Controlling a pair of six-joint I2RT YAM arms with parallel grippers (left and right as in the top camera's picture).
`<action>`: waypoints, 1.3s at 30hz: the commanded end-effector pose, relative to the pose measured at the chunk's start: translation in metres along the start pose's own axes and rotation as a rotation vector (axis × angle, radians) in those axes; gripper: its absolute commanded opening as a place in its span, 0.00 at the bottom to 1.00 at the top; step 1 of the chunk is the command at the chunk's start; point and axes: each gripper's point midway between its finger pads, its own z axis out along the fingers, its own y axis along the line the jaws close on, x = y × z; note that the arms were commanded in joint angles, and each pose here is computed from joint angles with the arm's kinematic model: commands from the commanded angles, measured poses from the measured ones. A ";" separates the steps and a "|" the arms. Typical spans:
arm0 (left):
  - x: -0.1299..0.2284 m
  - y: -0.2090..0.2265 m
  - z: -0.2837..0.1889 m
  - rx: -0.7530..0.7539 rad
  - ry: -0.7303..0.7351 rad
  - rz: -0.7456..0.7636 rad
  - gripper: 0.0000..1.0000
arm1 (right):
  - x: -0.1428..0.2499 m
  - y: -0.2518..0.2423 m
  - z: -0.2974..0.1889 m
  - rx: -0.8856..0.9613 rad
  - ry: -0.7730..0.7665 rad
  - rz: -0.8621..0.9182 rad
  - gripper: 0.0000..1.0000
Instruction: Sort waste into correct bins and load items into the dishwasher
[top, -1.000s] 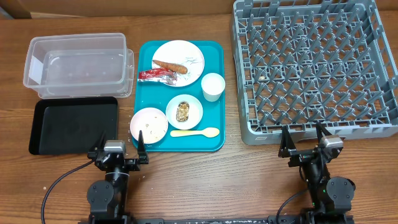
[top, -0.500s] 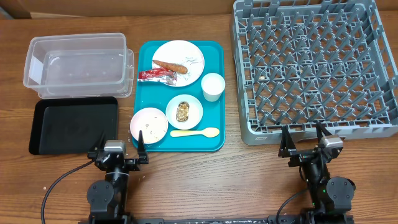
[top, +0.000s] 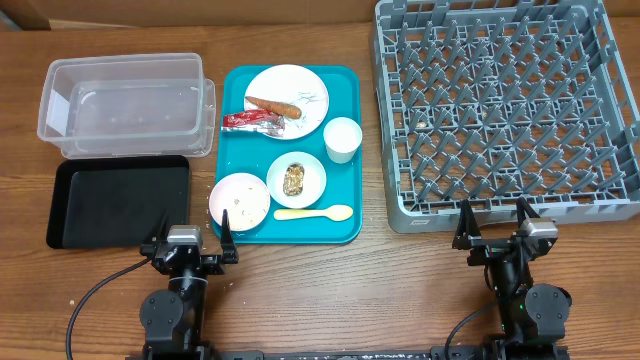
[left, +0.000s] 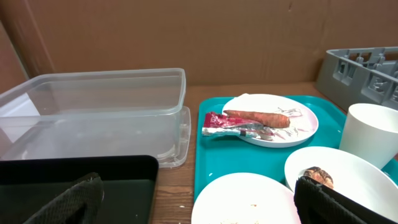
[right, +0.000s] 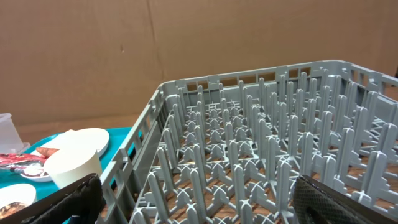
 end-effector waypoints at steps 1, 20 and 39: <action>-0.001 0.005 0.000 -0.030 -0.007 0.023 1.00 | -0.002 -0.004 0.000 0.018 -0.018 0.005 1.00; -0.051 -0.045 -0.015 0.267 -0.150 0.022 1.00 | -0.080 0.043 -0.019 -0.227 -0.245 0.063 1.00; -0.165 -0.051 0.056 0.331 0.163 -0.027 1.00 | -0.187 0.060 -0.038 -0.213 -0.162 0.103 1.00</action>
